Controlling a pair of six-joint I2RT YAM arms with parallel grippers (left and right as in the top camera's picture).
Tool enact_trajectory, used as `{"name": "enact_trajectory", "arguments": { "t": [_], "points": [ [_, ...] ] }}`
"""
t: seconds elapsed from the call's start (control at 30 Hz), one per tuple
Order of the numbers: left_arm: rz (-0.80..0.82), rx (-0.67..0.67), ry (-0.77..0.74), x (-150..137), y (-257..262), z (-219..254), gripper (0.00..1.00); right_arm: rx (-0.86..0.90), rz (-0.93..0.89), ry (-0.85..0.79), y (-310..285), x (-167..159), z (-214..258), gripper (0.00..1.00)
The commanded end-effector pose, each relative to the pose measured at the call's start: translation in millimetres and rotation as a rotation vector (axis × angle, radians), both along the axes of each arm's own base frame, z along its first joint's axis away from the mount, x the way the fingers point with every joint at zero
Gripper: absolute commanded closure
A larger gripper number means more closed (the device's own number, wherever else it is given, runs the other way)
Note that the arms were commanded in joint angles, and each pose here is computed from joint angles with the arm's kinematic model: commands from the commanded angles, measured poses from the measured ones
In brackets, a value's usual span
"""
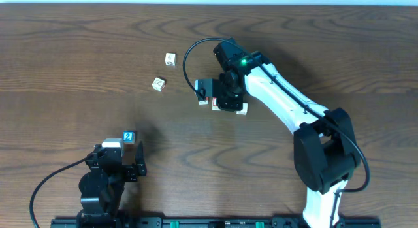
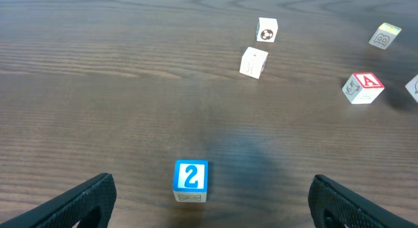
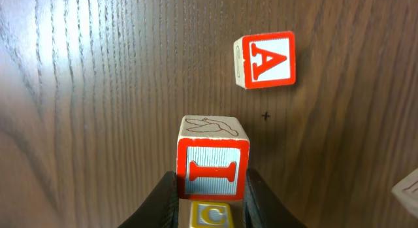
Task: Spell out Ai2
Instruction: 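Lower the 'I' block next to the 'A' block and release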
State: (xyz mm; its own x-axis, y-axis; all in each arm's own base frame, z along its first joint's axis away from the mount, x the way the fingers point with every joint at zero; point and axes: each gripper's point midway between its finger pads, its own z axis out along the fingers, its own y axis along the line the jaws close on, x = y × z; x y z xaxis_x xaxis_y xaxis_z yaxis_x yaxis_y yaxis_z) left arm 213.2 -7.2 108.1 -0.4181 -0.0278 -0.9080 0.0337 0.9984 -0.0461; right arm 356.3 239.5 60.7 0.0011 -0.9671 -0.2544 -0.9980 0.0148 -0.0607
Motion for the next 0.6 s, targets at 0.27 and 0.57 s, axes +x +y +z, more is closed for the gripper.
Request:
{"name": "enact_trajectory", "arguments": {
  "t": [0.27,0.57],
  "points": [
    [0.003,-0.004,0.009,0.1,0.3,-6.1,0.05,-0.03,0.147,-0.071,-2.8,12.5,-3.3,0.99],
    [0.003,-0.004,0.009,0.1,0.3,-6.1,0.05,0.031,0.164,-0.097,8.0,24.9,-10.5,0.99]
  ]
}}
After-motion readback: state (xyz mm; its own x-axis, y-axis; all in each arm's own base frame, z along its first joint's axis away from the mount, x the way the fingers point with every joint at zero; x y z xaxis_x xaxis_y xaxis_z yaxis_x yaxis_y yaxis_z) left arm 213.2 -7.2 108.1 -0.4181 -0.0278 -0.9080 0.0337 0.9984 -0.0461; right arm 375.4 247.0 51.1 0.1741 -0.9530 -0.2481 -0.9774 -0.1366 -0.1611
